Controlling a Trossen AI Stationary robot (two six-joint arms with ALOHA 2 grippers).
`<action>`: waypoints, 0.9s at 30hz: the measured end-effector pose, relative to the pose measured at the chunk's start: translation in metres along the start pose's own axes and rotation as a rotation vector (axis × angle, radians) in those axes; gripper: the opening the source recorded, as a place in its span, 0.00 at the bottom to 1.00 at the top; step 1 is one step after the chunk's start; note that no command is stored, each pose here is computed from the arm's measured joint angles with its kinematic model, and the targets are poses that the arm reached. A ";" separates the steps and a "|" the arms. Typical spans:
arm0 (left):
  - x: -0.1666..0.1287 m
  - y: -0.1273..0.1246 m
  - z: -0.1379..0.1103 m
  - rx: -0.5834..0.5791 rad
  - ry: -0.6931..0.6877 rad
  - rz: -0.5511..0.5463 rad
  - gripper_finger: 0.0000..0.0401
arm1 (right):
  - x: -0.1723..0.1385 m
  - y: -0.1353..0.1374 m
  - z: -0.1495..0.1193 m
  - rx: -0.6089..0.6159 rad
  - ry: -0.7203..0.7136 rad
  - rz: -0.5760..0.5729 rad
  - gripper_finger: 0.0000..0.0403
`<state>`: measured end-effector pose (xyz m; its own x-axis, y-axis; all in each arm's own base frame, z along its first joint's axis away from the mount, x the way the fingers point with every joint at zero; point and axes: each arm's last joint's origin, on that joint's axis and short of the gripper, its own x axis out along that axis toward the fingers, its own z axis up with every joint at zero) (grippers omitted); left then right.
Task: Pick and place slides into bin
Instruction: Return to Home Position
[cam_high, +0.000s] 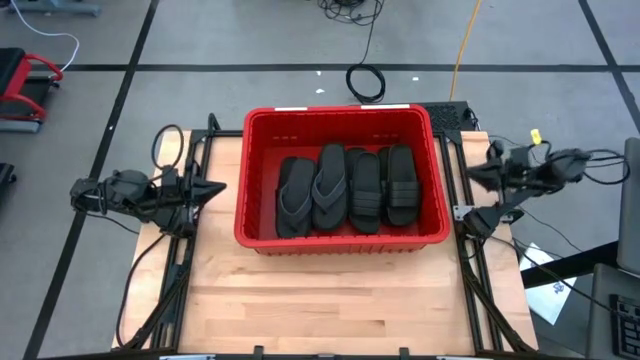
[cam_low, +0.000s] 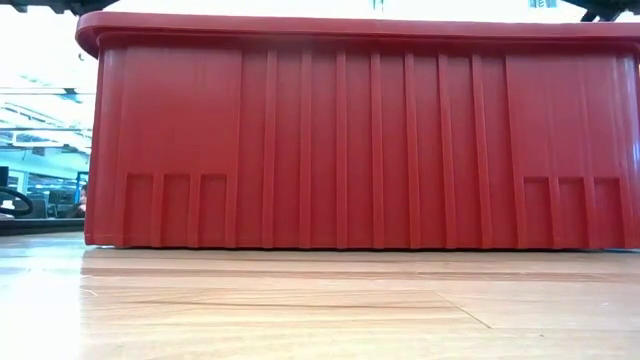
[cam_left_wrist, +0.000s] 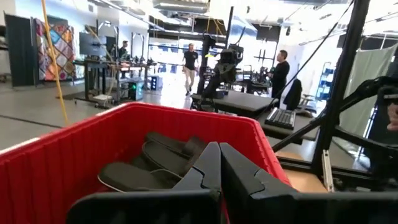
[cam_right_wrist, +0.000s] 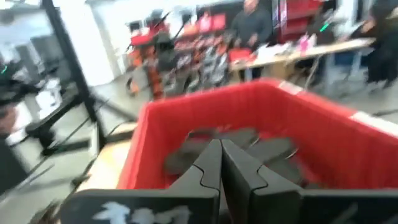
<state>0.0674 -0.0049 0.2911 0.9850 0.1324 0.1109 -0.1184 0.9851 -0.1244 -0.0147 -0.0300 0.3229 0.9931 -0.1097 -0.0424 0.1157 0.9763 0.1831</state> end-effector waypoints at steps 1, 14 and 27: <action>0.001 0.000 0.000 -0.004 0.005 0.000 0.00 | 0.004 0.003 -0.003 0.005 0.031 0.008 0.00; 0.001 0.000 0.006 0.015 -0.063 0.028 0.00 | 0.007 0.006 -0.019 -0.047 0.073 -0.017 0.00; 0.008 -0.002 0.004 0.034 -0.031 0.044 0.00 | 0.013 0.011 -0.031 -0.158 0.114 0.003 0.00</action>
<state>0.0749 -0.0054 0.2959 0.9744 0.1788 0.1361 -0.1666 0.9813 -0.0965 -0.0008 -0.0150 0.2940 0.9836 -0.0932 -0.1544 0.0986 0.9947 0.0277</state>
